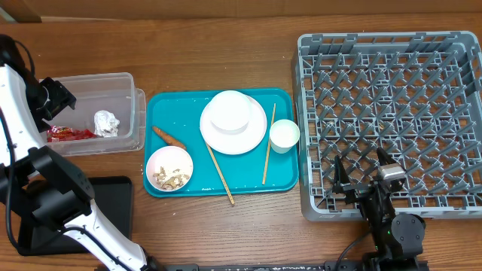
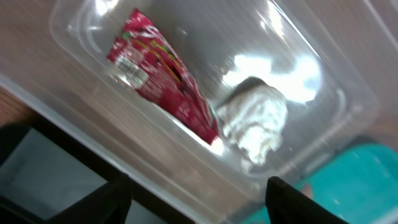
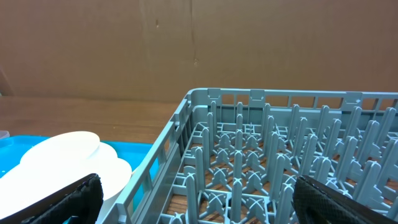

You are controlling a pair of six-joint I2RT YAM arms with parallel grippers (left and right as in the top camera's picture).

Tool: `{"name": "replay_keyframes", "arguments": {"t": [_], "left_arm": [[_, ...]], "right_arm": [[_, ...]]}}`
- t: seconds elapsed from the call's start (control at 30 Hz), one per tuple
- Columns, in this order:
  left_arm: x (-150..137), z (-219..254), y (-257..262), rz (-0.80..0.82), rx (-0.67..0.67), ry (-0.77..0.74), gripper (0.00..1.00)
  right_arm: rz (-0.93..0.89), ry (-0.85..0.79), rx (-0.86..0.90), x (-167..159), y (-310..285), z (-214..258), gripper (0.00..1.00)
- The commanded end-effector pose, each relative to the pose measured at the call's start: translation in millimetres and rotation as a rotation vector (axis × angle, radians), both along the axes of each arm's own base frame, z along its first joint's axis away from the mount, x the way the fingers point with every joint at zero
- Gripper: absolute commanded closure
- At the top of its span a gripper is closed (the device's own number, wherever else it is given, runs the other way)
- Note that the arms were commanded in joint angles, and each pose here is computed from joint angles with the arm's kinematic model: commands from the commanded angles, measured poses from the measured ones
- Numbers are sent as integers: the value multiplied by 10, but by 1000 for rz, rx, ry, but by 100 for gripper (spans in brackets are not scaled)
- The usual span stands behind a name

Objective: Sort waste into correct bins and load items into the dishwasher
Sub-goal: 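Grasp the rim of the pink bowl of rice with the left gripper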

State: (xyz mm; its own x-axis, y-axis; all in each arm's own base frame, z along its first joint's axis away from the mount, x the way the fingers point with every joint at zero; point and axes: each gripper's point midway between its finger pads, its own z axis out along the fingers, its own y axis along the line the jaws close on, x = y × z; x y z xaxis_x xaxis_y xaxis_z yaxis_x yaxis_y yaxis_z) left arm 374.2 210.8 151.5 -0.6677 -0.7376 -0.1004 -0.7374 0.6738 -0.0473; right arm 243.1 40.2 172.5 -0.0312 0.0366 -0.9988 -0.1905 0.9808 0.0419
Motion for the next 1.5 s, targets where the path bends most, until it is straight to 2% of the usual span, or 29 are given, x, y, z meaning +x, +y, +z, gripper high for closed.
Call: {"name": "replay_keyframes", "arguments": {"t": [0.0,0.07,0.17,0.4,0.6,0.73,0.93,1.2,1.47], "left_arm": [[188,456,-423,-142,-82,-149,36],[129,642,-744,-237,-120,-167,39],[-66,869,-1170,-351,-104,-130,40],[-463,1211,-2197,-611,-76,-143,37],[-1051,927,-2584,-645,-106,-20,40],[-1274,583,-2830,-732,-110,17,46],[-1310,48,-2949,-688,1,64,49],[-1283,-520,-2934,-633,61,64,51],[-1200,-900,-2934,-635,77,7,61]], "right_arm": [[1,-7,-3,-1,-2,-13,0],[1,-7,-3,-1,-2,-13,0],[1,-7,-3,-1,-2,-13,0],[1,-7,-3,-1,-2,-13,0],[1,-7,-3,-1,-2,-13,0],[1,-7,-3,-1,-2,-13,0],[1,-7,-3,-1,-2,-13,0],[1,-7,-3,-1,-2,-13,0],[1,-7,-3,-1,-2,-12,0]]}}
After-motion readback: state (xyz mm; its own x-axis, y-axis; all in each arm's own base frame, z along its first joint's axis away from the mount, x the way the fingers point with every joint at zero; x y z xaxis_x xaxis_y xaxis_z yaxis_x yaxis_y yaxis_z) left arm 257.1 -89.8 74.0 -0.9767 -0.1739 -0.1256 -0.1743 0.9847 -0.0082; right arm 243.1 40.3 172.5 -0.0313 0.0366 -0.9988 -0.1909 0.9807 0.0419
